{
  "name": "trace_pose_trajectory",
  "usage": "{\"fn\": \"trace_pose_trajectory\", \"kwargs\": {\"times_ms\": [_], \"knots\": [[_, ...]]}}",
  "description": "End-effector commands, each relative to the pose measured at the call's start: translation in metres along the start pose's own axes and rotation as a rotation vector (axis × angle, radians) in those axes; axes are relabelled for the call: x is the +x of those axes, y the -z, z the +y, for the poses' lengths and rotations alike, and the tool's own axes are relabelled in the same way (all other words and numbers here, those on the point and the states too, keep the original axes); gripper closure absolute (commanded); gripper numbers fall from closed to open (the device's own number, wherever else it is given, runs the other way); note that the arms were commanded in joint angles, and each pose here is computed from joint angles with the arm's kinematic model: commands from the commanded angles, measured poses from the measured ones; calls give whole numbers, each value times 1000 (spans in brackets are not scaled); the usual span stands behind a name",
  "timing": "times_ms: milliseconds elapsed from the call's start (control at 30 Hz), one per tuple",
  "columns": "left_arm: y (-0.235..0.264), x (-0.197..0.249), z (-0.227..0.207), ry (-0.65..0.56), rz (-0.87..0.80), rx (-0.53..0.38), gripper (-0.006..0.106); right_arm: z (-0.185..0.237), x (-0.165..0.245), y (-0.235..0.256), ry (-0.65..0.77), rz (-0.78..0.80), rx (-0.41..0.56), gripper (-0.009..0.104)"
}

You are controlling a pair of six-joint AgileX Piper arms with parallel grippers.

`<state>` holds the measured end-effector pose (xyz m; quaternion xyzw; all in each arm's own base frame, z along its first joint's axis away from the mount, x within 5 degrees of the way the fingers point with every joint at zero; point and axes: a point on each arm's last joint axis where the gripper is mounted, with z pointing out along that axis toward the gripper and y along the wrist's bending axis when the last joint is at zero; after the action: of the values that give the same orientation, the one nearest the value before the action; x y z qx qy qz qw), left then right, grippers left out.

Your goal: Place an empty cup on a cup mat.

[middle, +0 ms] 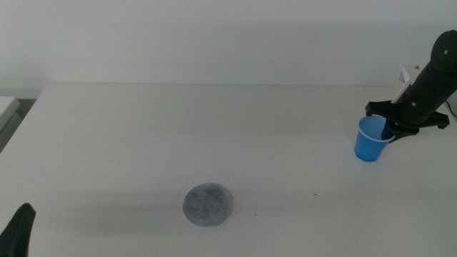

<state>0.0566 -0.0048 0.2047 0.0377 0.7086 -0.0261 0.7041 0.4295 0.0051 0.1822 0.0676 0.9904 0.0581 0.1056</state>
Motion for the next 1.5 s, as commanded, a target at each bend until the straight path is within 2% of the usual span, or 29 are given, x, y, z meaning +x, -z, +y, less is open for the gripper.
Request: {"fn": "trace_pose_trajectory", "kwargs": {"times_ms": [0,300,567,933,1233,1467], "knots": [[0,-1,0,7,-9,2,7,1,-3,6,18,-29,5,98],[0,-1,0,5,-9,2,7,28,2,54,70,-124,-35,98],[0,-1,0,5,-9,2,7,91,30,75,225,-82,-80,98],[0,-1,0,5,-9,2,7,203,95,74,418,-28,-167,98],[0,-1,0,5,-9,2,7,247,132,66,497,5,-194,97],[0,-1,0,5,-9,2,7,269,135,51,506,24,-208,97]]}}
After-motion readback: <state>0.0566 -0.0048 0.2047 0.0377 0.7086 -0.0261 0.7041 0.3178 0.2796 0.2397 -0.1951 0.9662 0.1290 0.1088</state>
